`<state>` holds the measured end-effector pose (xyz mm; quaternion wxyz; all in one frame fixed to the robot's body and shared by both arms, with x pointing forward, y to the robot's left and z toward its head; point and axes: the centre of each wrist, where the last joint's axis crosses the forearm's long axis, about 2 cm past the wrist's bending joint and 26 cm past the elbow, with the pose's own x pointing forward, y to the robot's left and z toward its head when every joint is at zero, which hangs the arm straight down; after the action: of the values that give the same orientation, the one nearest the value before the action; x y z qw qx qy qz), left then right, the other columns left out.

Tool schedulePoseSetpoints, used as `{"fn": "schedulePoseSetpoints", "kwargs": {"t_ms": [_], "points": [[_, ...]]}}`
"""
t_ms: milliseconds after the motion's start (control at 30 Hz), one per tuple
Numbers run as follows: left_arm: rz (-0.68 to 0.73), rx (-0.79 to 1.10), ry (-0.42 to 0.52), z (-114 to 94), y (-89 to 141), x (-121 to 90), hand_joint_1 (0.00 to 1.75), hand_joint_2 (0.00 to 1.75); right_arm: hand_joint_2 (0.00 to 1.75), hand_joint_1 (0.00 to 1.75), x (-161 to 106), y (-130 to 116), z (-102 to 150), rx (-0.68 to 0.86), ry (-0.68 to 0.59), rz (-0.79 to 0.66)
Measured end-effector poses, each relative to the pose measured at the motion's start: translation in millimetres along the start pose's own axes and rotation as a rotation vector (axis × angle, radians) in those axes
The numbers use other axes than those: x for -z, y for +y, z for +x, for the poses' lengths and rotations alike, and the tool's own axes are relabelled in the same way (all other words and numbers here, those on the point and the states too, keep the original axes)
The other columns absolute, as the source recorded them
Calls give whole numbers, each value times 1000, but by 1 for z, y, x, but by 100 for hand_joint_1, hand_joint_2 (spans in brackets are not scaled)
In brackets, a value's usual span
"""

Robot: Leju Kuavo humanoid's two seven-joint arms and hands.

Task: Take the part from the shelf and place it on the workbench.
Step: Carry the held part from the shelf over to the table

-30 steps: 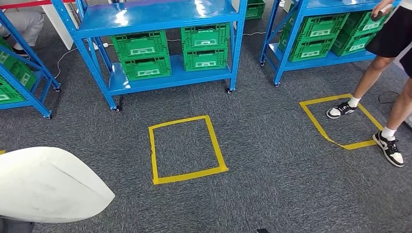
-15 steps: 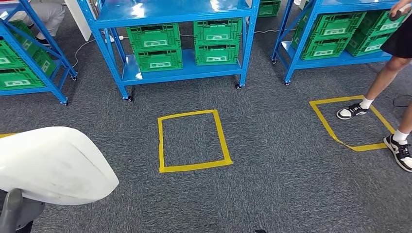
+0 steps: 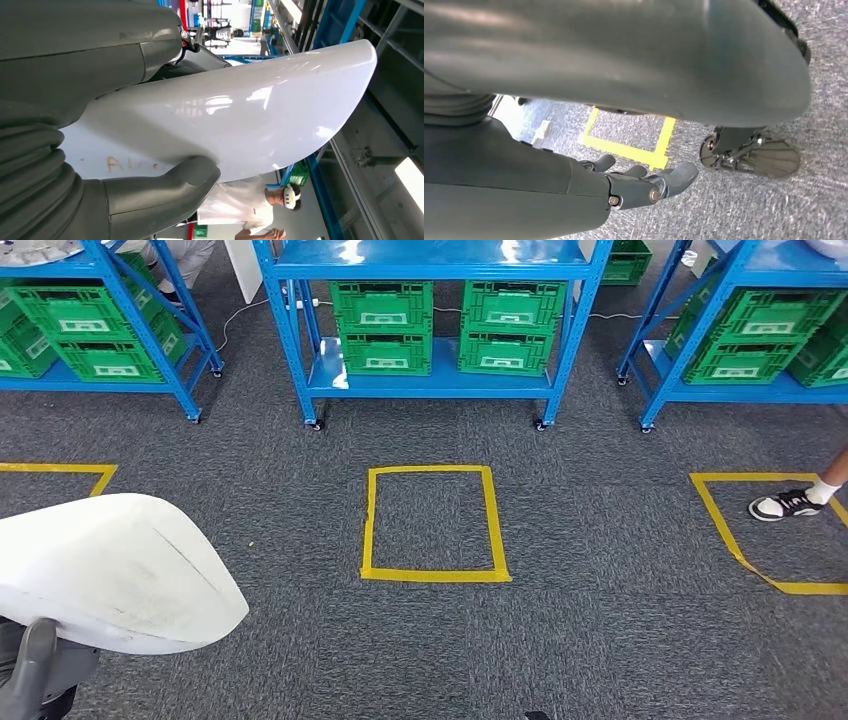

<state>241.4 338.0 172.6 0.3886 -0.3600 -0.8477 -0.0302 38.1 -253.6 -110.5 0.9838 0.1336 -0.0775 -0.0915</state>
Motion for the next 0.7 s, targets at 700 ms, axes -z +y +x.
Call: {"fn": "schedulePoseSetpoints", "kwargs": {"t_ms": [700], "points": [[22,-1,-14,6,-4,-12,175,175,0,0,0,-1,-2,-31,12,-4]]}}
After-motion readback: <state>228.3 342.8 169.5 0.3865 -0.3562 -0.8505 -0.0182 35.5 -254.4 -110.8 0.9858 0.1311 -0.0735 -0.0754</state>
